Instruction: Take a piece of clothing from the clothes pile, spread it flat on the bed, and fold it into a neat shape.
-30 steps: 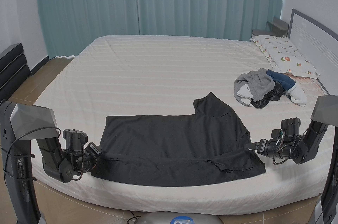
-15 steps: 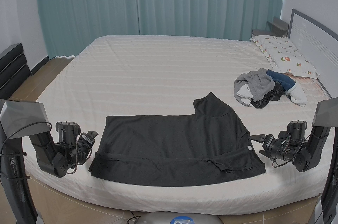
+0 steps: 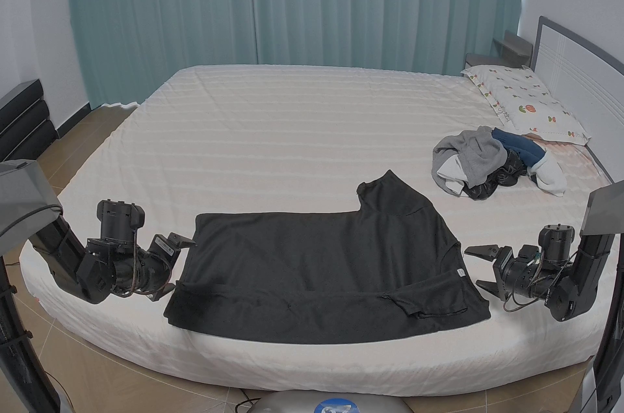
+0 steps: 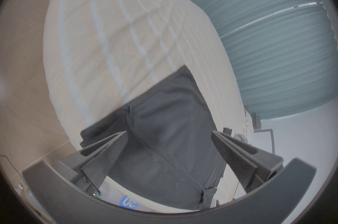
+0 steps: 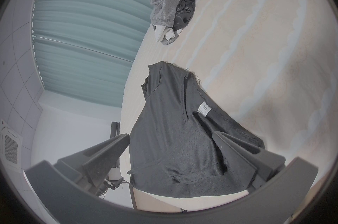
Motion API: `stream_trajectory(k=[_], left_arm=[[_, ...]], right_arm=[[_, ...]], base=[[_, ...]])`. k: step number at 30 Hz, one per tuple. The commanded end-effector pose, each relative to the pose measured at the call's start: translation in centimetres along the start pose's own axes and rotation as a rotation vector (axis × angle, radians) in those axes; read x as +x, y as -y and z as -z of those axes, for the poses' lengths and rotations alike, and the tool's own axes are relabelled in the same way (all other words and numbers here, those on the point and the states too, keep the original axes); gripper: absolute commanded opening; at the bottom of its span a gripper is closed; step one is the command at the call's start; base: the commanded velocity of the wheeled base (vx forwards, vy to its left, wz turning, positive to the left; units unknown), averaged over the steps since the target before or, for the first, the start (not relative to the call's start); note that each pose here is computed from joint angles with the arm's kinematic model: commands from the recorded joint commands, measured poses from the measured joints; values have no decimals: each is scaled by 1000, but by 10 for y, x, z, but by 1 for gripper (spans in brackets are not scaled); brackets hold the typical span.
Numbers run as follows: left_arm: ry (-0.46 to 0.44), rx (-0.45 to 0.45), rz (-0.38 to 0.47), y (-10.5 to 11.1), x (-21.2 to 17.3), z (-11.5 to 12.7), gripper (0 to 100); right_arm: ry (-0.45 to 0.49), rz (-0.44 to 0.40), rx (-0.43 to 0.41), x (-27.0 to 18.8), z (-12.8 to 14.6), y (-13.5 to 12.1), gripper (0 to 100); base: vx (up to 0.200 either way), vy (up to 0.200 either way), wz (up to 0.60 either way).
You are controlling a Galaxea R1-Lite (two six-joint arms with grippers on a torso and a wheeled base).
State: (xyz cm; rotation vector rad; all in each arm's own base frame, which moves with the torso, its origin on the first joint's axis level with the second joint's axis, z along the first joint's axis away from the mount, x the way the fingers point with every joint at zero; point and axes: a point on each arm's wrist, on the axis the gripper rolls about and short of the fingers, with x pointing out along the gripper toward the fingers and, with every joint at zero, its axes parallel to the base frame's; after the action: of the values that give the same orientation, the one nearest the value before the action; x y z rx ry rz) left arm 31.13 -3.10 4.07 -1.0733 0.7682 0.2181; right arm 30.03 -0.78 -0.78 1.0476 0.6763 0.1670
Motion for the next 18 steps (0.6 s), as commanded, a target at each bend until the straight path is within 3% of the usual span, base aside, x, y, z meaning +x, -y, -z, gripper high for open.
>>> stream_trajectory(k=[1, 12, 18], left_arm=[[-91, 56, -49, -5, 13, 28, 100], [-114, 91, -88, -11, 22, 38, 100], [-64, 106, -103, -9, 38, 35, 100]], right_arm=[[-10, -1, 6, -2, 4, 3, 100], [-6, -28, -29, 1, 17, 11, 100], [-6, -28, -29, 2, 17, 11, 100]], base=[[0, 0, 0], [0, 0, 0], [0, 0, 0]])
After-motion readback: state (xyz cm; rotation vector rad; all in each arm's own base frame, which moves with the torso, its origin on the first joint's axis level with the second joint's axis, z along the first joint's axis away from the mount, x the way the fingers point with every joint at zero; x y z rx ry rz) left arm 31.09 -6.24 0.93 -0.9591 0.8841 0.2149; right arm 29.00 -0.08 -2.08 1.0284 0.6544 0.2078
